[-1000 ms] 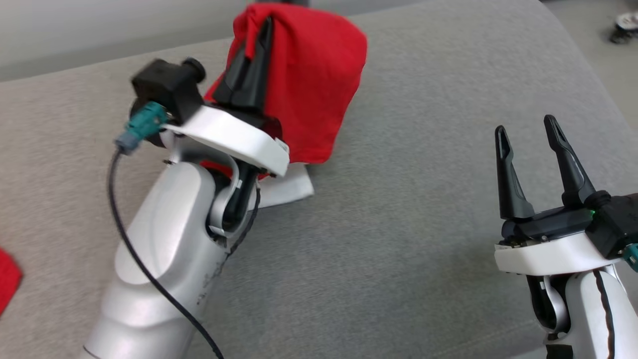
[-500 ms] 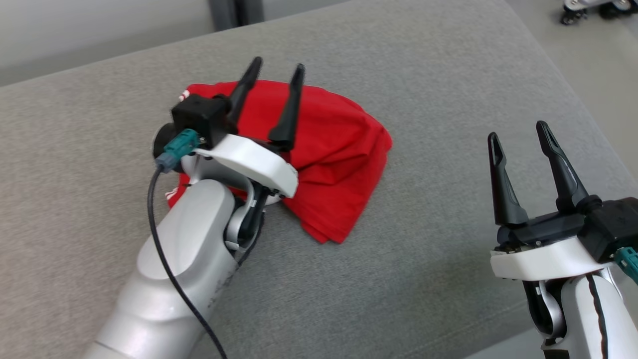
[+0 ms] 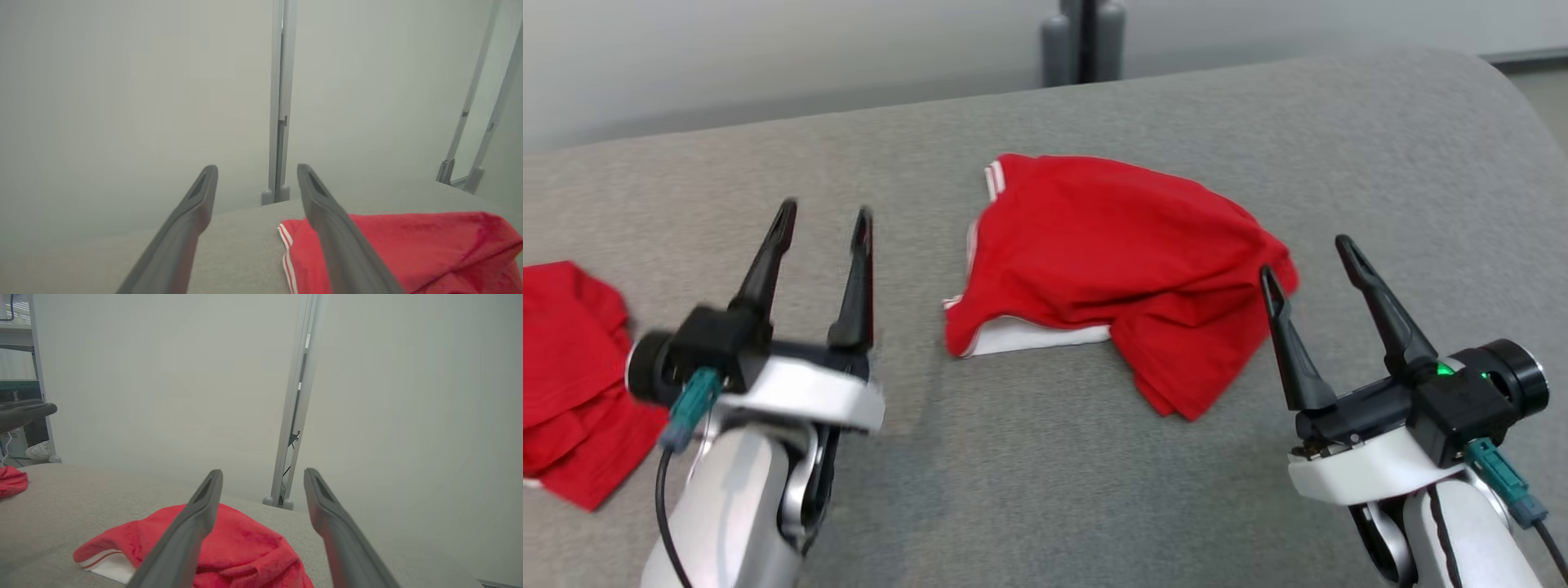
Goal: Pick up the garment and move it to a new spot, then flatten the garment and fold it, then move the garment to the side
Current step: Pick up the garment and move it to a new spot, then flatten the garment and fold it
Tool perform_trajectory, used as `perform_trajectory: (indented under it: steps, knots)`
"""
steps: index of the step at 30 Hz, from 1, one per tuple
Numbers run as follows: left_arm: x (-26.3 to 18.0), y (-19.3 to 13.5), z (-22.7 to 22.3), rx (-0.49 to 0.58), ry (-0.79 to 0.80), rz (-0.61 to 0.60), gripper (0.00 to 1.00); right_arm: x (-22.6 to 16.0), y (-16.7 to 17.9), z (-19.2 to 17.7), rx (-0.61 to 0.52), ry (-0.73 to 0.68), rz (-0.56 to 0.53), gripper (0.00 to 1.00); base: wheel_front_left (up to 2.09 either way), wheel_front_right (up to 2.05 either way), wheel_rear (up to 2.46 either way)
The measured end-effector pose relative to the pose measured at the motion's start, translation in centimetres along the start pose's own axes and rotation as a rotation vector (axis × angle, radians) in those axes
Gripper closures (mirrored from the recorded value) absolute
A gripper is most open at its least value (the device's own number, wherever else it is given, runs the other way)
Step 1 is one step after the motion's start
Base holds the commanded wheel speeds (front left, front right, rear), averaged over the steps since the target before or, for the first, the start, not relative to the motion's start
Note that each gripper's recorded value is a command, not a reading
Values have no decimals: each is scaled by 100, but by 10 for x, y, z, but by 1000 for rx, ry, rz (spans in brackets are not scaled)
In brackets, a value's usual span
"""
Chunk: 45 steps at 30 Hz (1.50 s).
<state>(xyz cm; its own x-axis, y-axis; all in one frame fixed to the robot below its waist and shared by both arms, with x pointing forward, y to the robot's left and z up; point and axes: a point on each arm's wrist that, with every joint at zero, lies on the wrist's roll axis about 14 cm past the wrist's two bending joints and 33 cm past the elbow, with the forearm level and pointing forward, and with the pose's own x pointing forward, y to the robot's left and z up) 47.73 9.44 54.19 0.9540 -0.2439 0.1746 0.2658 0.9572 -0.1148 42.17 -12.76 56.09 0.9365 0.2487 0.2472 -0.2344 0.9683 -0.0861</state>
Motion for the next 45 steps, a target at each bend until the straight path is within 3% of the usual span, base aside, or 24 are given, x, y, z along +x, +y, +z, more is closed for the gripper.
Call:
perform_trajectory:
  steps: [3, 9, 17, 24, 29, 45]
  knots:
    - [-35, 21, -7, -11, 28, 94, 0, 4, 18, 0, 12, -5, 53, 0, 0, 0, 0]
    - [-84, 31, -11, -26, 54, 176, 0, 7, 44, 1, 22, -9, 133, 0, 0, 0, 0]
    - [-104, 38, -4, -35, 36, 222, 0, 3, 66, -11, 39, 33, 201, 0, 0, 0, 0]
    - [-115, 48, -7, -55, 50, 269, 0, 0, 107, -49, 84, 147, 359, 0, 0, 0, 0]
    - [-134, 69, -15, -78, 79, 369, 0, 3, 140, -85, 87, 247, 487, 0, 0, 0, 0]
    - [-178, 101, -33, -78, 161, 542, 0, 13, 183, -166, 94, 472, 649, 0, 0, 0, 0]
